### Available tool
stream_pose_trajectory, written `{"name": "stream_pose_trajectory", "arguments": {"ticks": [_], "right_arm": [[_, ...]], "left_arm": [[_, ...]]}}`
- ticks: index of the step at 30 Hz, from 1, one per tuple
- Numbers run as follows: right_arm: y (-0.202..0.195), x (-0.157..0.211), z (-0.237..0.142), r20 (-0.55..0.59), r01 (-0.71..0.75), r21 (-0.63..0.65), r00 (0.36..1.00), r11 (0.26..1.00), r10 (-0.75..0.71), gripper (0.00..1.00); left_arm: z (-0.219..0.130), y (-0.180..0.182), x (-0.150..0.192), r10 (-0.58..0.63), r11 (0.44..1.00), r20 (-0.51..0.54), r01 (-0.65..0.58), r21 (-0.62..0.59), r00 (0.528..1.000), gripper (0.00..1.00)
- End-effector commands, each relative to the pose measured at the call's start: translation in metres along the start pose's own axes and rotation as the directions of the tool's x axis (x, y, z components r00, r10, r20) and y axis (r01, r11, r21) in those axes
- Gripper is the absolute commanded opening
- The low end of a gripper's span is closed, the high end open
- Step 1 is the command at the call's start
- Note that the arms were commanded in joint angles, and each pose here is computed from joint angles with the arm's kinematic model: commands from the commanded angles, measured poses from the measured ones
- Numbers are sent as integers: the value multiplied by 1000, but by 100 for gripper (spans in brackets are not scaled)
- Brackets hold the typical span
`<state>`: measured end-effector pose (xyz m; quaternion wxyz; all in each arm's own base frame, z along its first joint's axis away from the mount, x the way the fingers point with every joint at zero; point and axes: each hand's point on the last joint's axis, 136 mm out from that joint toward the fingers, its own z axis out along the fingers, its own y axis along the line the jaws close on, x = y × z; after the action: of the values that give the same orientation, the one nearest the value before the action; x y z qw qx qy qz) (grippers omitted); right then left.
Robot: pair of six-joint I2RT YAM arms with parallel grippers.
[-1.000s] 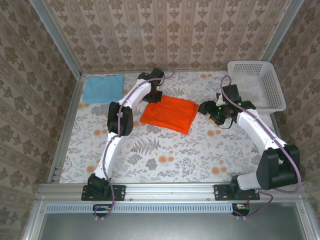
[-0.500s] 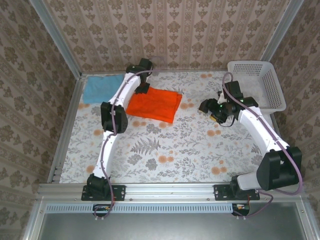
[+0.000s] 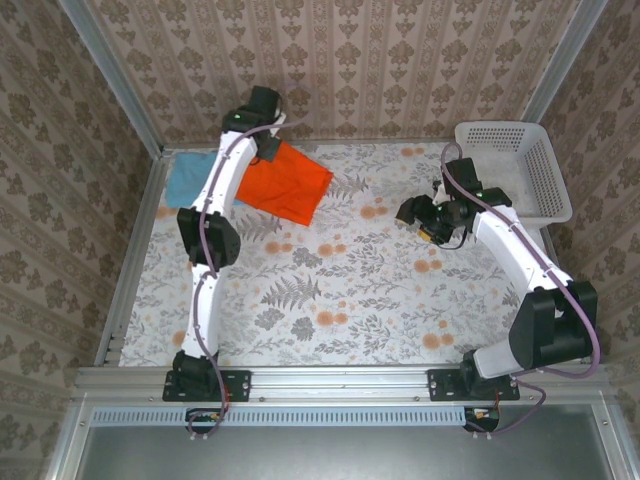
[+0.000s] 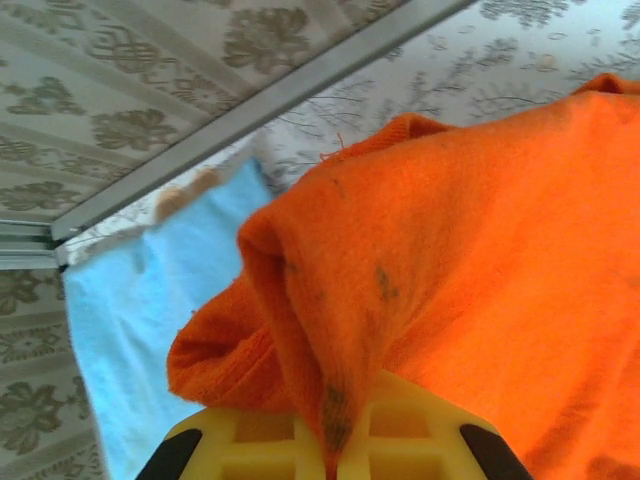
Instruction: Fold and stack the t-shirts
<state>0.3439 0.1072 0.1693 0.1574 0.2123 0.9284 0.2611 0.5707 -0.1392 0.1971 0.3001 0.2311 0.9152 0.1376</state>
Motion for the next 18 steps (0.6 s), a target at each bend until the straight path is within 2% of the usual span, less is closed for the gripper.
{"name": "stream_pose_trajectory", "arguments": {"ticks": [1, 5, 9, 18], "right_arm": [[1, -4, -1, -1, -10, 24, 1000, 1000, 10, 66], [3, -5, 0, -4, -6, 29, 1000, 1000, 6, 65], [5, -6, 5, -12, -8, 32, 1000, 999, 8, 65], [16, -8, 14, -36, 14, 35, 999, 999, -12, 65]], "left_arm": [[-26, 41, -17, 7, 999, 96, -4, -41, 995, 0], [-32, 57, -17, -15, 1000, 125, 15, -4, 992, 0], [-34, 74, -17, 12, 999, 136, -7, -42, 991, 0], [-35, 120, 3, -77, 996, 128, 83, -40, 989, 0]]}}
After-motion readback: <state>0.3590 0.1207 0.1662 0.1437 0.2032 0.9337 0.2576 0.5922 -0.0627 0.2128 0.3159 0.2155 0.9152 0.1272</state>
